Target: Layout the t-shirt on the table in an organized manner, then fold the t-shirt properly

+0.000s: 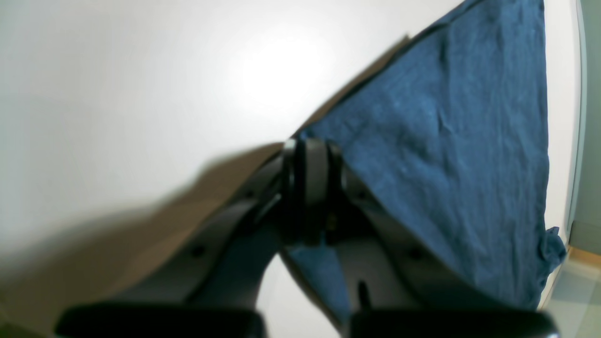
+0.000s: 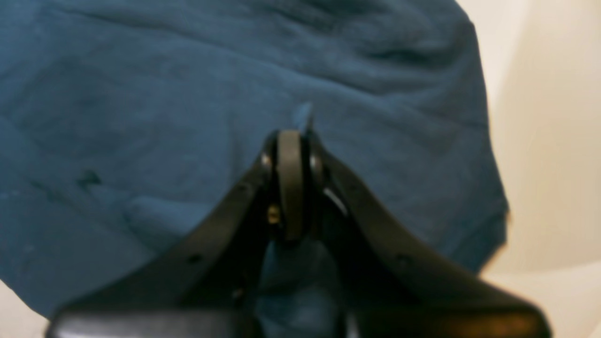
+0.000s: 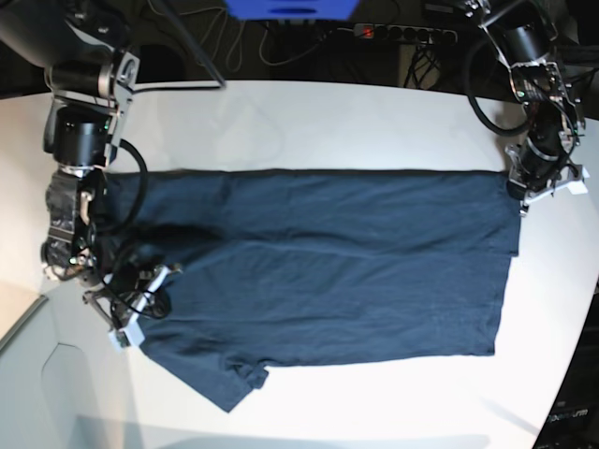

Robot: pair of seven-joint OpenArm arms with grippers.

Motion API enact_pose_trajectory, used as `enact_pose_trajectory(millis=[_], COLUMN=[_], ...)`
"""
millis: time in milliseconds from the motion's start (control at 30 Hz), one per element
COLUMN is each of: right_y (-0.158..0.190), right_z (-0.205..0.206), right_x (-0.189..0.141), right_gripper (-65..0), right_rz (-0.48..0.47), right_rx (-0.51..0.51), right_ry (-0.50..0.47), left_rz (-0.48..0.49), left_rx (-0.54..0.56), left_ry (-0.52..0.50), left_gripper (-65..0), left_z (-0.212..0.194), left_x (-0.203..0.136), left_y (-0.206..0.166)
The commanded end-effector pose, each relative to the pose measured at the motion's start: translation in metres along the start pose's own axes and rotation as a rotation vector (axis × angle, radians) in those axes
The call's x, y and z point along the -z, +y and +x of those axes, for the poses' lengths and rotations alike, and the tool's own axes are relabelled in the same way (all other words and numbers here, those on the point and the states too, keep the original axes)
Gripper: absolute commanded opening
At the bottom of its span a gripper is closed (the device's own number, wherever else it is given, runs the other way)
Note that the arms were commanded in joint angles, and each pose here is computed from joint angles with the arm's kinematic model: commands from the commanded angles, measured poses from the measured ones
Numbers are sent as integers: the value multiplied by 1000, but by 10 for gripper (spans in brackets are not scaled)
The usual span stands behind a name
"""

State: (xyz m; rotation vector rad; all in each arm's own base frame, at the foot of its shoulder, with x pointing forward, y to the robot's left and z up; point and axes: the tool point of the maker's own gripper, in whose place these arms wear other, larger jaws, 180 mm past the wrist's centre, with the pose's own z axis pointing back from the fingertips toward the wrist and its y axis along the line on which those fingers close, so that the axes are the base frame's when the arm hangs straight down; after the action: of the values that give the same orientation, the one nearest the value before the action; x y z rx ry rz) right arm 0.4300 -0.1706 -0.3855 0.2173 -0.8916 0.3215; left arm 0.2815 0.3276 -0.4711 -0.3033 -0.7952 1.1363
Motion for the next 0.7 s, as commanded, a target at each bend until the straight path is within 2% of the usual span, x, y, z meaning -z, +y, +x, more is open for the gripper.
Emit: enact_pose_trajectory(millis=[0,100,133,367,433,667], right_y=[-8,-8,-9,-8,-10,-23], right_z=[36,41,46,50,50,30], right_x=[-4,-4,-4,-4,-5,-11], right_gripper=[-650,-646,-623,-390,-346,-304], right_rz=[-12,-11,-12,-10,-14,-38], right_rx=[-15,-20,-22,-27,-27,-32], right_ry=[-89,-97,-105,-110,-113,-70], left_rz=[-9,-9,-9,-9,-9,-9], left_rx=[11,11,11,11,11,11], left_ry=[-15,-15,-15,-13,-13,-12], left_gripper=[-650,-650,-650,-650,-650,-650], left_z=[9,9,9,9,9,9], left_x=[-1,-1,-1,-1,-1,-1], left_y=[-5,-5,-5,-5,-5,-5])
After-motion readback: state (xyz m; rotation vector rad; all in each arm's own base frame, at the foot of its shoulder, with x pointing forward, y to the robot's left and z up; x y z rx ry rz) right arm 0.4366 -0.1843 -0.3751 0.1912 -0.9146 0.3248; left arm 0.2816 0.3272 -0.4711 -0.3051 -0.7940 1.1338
